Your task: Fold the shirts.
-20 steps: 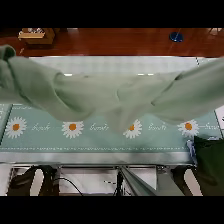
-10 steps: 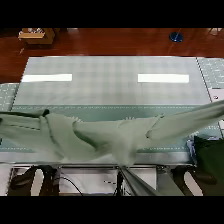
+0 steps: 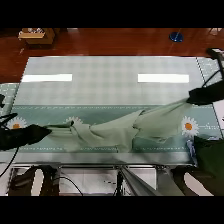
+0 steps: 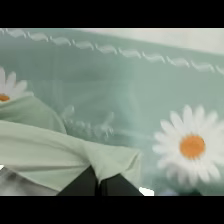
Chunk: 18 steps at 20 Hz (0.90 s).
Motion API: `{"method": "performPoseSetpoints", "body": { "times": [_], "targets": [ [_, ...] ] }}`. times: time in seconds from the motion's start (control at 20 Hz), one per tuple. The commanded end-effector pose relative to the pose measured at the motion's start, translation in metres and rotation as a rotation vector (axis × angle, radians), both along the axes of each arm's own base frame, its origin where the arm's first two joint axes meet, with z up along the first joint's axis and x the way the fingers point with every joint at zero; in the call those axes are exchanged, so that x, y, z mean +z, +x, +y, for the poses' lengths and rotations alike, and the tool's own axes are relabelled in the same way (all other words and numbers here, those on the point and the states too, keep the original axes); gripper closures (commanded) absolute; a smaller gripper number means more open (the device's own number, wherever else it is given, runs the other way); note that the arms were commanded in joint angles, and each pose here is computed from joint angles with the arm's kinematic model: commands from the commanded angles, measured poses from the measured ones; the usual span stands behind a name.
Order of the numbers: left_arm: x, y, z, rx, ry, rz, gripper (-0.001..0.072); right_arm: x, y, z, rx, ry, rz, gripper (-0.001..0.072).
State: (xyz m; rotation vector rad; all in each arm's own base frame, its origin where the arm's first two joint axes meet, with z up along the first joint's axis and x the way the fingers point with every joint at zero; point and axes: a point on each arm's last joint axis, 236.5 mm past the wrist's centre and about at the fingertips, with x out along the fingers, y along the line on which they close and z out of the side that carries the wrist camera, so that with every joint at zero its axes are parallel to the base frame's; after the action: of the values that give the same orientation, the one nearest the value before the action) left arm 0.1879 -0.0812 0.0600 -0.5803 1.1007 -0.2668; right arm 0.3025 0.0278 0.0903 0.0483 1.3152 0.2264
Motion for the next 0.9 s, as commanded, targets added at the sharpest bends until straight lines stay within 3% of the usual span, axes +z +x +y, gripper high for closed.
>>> {"method": "performPoseSetpoints", "body": {
  "times": [0.0, 0.25, 0.5, 0.85],
  "targets": [
    [-0.014, 0.064, 0.015, 0.176, -0.072, -0.225, 0.0682, -0.040, 0.059, 0.020, 0.019, 0.099, -0.055, 0.0688],
    [-0.035, 0.098, 0.047, 0.294, -0.028, -0.263, 0.0681, -0.067, 0.121, 0.026, -0.074, 0.171, -0.168, 0.0688],
    [-0.090, 0.096, 0.026, 0.172, -0.030, -0.092, 0.0681, -0.093, 0.149, 0.050, -0.170, 0.329, -0.155, 0.0688],
    [-0.156, 0.092, 0.003, 0.116, -0.007, 0.091, 0.0681, -0.144, 0.143, 0.060, -0.165, 0.324, -0.032, 0.0687]
  ]
}}
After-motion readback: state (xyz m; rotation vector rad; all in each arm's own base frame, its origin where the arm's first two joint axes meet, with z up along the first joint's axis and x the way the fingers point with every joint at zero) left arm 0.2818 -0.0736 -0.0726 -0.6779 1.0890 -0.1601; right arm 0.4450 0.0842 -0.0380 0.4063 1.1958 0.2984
